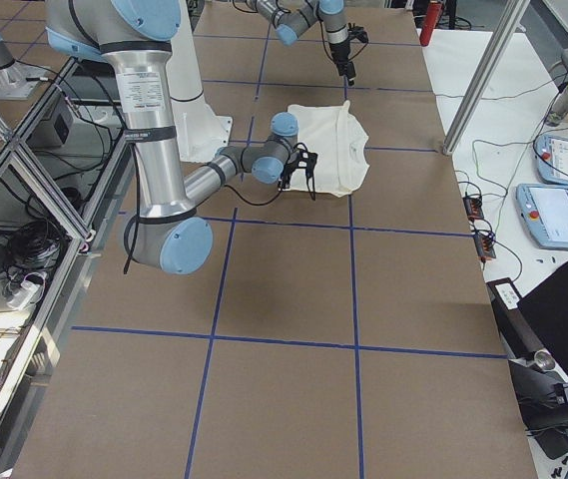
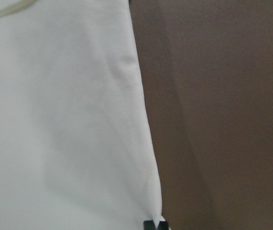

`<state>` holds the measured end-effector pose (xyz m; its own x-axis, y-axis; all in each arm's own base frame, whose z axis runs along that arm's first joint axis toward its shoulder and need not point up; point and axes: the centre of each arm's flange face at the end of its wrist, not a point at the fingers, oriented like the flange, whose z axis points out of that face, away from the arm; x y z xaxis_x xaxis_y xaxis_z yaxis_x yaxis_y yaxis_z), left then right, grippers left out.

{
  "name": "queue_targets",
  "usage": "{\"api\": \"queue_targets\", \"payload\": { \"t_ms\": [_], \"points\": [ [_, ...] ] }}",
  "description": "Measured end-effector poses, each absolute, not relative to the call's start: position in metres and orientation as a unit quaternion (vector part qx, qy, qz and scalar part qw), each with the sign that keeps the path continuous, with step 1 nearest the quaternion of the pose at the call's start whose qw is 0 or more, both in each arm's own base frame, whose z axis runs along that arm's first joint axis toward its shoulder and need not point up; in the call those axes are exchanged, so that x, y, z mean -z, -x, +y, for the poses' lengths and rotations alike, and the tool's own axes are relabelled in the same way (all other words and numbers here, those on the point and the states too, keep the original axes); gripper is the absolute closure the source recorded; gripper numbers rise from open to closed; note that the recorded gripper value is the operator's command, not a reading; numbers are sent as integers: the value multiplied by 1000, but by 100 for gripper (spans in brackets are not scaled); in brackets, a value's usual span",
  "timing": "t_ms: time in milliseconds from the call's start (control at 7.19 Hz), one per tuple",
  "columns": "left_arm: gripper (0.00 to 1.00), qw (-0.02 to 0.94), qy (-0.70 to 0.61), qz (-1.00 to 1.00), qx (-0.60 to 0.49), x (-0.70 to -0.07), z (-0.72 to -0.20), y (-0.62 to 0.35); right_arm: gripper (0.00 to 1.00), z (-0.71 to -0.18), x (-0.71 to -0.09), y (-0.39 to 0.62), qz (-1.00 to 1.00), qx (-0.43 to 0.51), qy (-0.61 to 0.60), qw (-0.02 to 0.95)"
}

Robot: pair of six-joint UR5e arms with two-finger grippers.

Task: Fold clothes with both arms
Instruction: 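Drag the shirt toward the robot with the right gripper, rotating it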

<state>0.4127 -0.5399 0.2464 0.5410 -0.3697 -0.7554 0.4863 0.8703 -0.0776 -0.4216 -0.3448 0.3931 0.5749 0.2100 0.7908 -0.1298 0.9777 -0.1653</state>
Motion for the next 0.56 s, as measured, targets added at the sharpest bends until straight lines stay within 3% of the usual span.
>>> {"api": "queue_targets", "payload": {
  "t_ms": [417,556],
  "points": [
    [0,872,-66,414,254,-242,-533,-410,100,-236,-407,368,-430,-66,100,895],
    [0,870,-67,418,253,-238,-530,-409,84,-210,-405,369,-424,-62,122,895]
  ]
}}
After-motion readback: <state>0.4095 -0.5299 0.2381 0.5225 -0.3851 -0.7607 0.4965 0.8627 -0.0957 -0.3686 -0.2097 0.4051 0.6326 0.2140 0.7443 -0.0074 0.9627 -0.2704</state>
